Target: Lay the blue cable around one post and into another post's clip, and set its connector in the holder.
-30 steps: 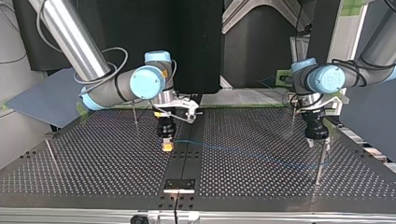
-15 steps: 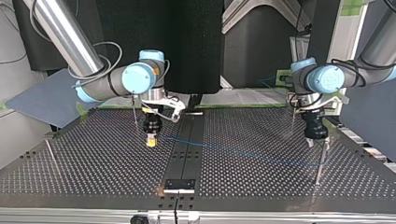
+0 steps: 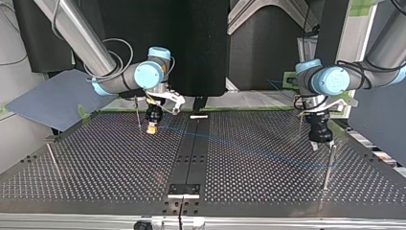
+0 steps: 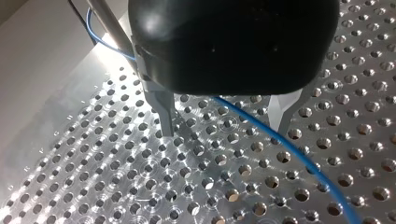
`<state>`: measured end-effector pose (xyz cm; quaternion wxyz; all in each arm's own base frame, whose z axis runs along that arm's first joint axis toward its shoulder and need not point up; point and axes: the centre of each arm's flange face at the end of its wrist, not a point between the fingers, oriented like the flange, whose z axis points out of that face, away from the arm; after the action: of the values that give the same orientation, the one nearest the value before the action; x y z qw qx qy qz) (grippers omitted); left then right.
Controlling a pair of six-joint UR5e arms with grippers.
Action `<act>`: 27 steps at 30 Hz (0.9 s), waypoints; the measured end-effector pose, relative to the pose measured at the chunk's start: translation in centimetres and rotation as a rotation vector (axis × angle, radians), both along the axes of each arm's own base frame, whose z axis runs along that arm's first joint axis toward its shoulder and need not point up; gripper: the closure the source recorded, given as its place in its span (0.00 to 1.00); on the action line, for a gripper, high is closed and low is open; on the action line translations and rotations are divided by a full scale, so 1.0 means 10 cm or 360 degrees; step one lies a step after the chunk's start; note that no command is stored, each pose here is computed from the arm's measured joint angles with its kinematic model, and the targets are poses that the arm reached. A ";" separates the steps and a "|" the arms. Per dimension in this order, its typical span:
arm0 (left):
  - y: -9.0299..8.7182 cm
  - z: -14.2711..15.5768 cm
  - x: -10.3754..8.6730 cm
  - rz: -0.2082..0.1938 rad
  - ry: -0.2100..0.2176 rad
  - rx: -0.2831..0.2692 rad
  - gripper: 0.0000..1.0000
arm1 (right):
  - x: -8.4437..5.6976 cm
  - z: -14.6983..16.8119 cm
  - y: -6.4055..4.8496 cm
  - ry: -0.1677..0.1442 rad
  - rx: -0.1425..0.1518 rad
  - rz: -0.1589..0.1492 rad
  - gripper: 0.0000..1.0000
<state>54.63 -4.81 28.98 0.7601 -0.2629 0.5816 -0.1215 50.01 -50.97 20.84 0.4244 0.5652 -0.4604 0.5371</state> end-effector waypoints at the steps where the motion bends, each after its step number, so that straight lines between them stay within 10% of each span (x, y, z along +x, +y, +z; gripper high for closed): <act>1: 0.00 0.00 0.00 -0.0001 0.0001 0.0001 0.00 | -0.02 -0.12 0.01 0.0004 0.0016 -0.0020 0.98; 17: -0.03 0.00 -0.01 -0.0006 0.0007 0.0013 0.00 | -0.48 -1.61 0.17 0.0105 0.0206 -0.0162 0.98; 27: -0.03 0.00 -0.01 -0.0005 0.0007 0.0013 0.00 | -0.70 -1.94 0.33 0.0122 0.0228 -0.0207 0.98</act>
<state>54.57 -5.13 28.94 0.7597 -0.2590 0.5843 -0.1198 42.98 -47.62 1.40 0.4342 0.5831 -0.5168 0.4522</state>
